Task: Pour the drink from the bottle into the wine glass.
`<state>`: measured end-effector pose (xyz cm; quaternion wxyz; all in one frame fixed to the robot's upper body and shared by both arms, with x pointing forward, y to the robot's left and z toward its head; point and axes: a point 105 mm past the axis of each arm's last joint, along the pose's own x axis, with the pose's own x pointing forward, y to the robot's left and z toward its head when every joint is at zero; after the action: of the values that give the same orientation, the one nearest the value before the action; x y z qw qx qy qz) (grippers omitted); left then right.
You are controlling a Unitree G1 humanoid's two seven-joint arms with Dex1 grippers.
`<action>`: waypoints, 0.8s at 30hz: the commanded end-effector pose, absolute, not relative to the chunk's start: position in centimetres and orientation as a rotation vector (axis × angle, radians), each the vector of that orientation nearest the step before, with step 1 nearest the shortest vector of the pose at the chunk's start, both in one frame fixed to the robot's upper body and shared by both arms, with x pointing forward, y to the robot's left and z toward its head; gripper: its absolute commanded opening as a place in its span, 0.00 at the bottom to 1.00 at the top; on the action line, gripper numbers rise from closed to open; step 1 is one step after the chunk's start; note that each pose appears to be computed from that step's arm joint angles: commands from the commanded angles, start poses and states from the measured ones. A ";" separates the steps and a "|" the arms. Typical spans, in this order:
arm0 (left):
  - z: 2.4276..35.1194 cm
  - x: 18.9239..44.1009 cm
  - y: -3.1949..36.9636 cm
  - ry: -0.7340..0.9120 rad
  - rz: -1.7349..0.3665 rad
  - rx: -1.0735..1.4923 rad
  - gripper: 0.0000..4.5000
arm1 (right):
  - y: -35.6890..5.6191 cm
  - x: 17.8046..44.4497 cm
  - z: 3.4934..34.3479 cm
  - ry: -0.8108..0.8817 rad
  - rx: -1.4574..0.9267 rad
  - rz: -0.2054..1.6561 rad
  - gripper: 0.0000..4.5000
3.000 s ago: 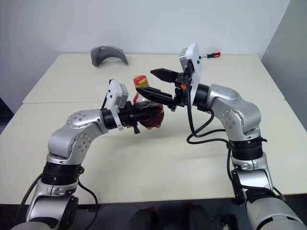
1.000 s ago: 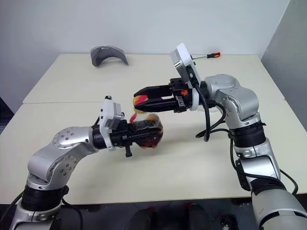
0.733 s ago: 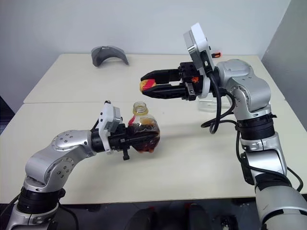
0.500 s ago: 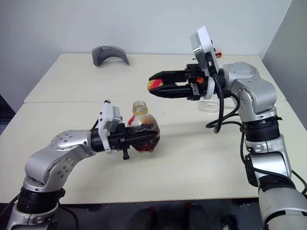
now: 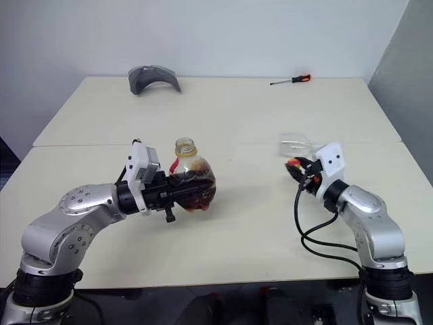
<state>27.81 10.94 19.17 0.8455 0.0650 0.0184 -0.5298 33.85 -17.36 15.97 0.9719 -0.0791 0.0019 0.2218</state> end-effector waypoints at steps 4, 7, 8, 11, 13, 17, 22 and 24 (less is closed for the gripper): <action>20.9 27.8 9.1 -0.041 -1.177 0.133 0.15 | -20.1 34.5 13.2 0.026 -0.164 0.195 0.27; 20.8 27.6 9.1 -0.035 -1.193 0.137 0.15 | -20.3 34.2 10.4 0.108 -0.128 0.136 0.27; 20.8 27.6 9.1 -0.033 -1.194 0.139 0.15 | -20.4 34.0 9.6 0.134 -0.122 0.122 0.27; 20.9 27.7 9.2 -0.032 -1.196 0.140 0.15 | -20.1 33.6 8.4 0.167 -0.097 0.113 0.27; 20.9 27.7 9.1 -0.031 -1.199 0.140 0.15 | -19.7 33.5 8.1 0.180 -0.084 0.133 0.27; 20.8 27.7 9.1 -0.027 -1.208 0.140 0.15 | -19.7 33.2 7.6 0.199 -0.115 0.126 0.43; 20.8 27.7 9.3 -0.024 -1.201 0.142 0.15 | -19.8 32.7 8.1 0.214 -0.139 0.150 0.79; 20.8 27.7 9.4 -0.023 -1.191 0.140 0.15 | -20.1 32.6 8.8 0.204 -0.151 0.144 0.94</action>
<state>28.04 9.42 19.72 0.8282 0.0580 0.0091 -0.5573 32.90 -20.42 8.26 0.9901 -0.0693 0.1057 0.0611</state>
